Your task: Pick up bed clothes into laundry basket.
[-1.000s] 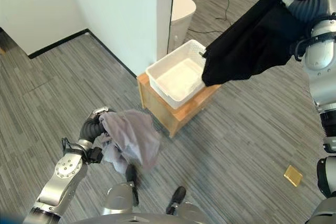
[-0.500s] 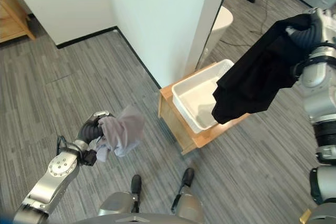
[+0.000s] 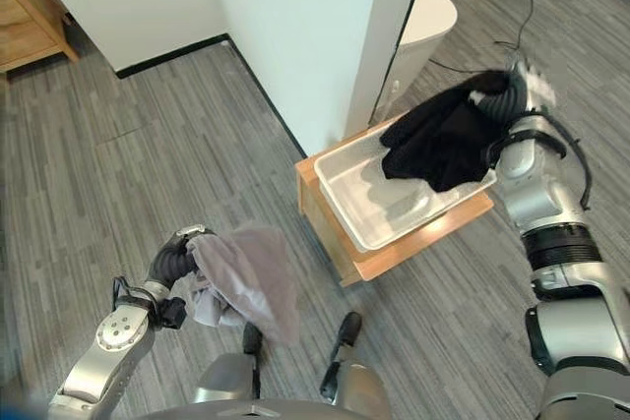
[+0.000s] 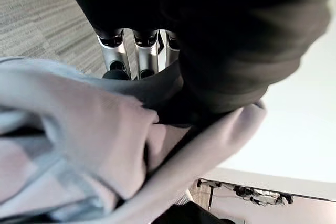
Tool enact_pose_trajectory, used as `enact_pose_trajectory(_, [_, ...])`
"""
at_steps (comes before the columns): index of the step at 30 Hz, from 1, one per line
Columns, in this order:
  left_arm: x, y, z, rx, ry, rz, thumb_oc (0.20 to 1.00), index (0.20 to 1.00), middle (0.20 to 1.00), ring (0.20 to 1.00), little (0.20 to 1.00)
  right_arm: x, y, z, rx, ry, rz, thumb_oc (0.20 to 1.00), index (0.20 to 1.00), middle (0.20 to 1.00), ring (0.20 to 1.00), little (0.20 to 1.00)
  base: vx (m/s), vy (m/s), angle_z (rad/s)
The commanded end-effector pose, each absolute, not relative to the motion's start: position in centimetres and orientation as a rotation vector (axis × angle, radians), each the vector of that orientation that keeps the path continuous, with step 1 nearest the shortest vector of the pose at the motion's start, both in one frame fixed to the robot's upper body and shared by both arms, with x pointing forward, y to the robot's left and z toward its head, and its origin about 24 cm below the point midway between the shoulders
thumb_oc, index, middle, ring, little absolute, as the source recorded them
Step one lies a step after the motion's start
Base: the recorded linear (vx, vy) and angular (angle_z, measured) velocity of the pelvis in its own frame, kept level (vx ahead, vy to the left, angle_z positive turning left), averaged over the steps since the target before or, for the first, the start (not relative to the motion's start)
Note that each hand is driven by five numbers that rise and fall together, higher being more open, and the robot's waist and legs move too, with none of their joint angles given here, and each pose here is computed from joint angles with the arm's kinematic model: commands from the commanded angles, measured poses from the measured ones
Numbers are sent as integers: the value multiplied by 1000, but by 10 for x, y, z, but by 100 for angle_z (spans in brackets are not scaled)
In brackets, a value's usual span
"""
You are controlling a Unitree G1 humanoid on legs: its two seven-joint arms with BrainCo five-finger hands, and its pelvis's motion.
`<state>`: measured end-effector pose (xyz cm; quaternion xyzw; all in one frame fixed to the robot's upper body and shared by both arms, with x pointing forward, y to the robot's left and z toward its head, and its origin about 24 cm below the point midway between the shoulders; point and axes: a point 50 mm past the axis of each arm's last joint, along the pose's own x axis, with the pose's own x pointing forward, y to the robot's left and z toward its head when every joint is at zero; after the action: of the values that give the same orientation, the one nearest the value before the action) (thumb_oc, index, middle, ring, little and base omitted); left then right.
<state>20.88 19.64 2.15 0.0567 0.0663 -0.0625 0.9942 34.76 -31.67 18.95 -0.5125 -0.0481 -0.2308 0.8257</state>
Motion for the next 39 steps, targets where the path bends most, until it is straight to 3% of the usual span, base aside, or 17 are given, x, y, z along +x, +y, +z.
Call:
enact_pose_trajectory(1, [220, 185, 54, 81, -49, -164, 200, 200, 200, 200, 200, 349, -309, 259, -1105, -345, -594, 1000, 1000, 1000, 1000, 1000, 9, -34, -4])
enact_pose_trajectory(11, [234, 174, 73, 77, -149, -155, 200, 200, 200, 200, 200, 319, -291, 296, -962, -634, -534, 1000, 1000, 1000, 1000, 1000, 14, -25, -11])
enact_pose_trajectory(15, [240, 163, 84, 80, -213, -173, 200, 200, 200, 200, 200, 297, -294, 243, -798, -579, -474, 1000, 1000, 1000, 1000, 1000, 13, -5, -20])
enact_pose_trajectory(16, [246, 157, 103, 96, -301, -183, 200, 200, 200, 200, 200, 277, -298, 176, -761, -390, -409, 1000, 1000, 1000, 1000, 1000, 20, -7, -31])
enact_pose_trajectory(18, [245, 156, 101, 99, -295, -189, 200, 200, 200, 200, 200, 274, -299, 174, -759, -383, -412, 1000, 1000, 1000, 1000, 1000, 12, -2, -41])
enact_pose_trajectory(19, [251, 147, 116, 110, -366, -208, 200, 200, 200, 200, 200, 255, -304, 105, -709, -124, -373, 1000, 1000, 1000, 1000, 1000, 5, 0, -62])
enact_pose_trajectory(21, [257, 139, 128, 165, -423, -237, 200, 200, 200, 200, 200, 231, -311, 42, -688, 142, -347, 1000, 1000, 1000, 1000, 1000, 1, -6, -37])
enact_pose_trajectory(25, [266, 131, 149, 217, -520, -251, 200, 200, 200, 200, 200, 197, -316, -21, -668, 435, -321, 1000, 1000, 1000, 1000, 1000, 0, -1, -33])
enact_pose_trajectory(26, [275, 126, 163, 233, -570, -241, 200, 200, 200, 200, 200, 161, -319, -59, -614, 633, -351, 1000, 1000, 1000, 1000, 1000, -13, 4, -17])
enact_pose_trajectory(34, [324, 109, 205, 440, -686, -149, 200, 200, 200, 200, 200, 34, -303, -139, -533, 1240, -241, 1000, 1000, 1000, 1000, 1000, 7, 6, -21])
enact_pose_trajectory(39, [360, 99, 219, 569, -655, -76, 200, 200, 200, 200, 200, 18, -300, -147, -495, 1344, -244, 1000, 1000, 1000, 1000, 1000, 5, -9, -13])
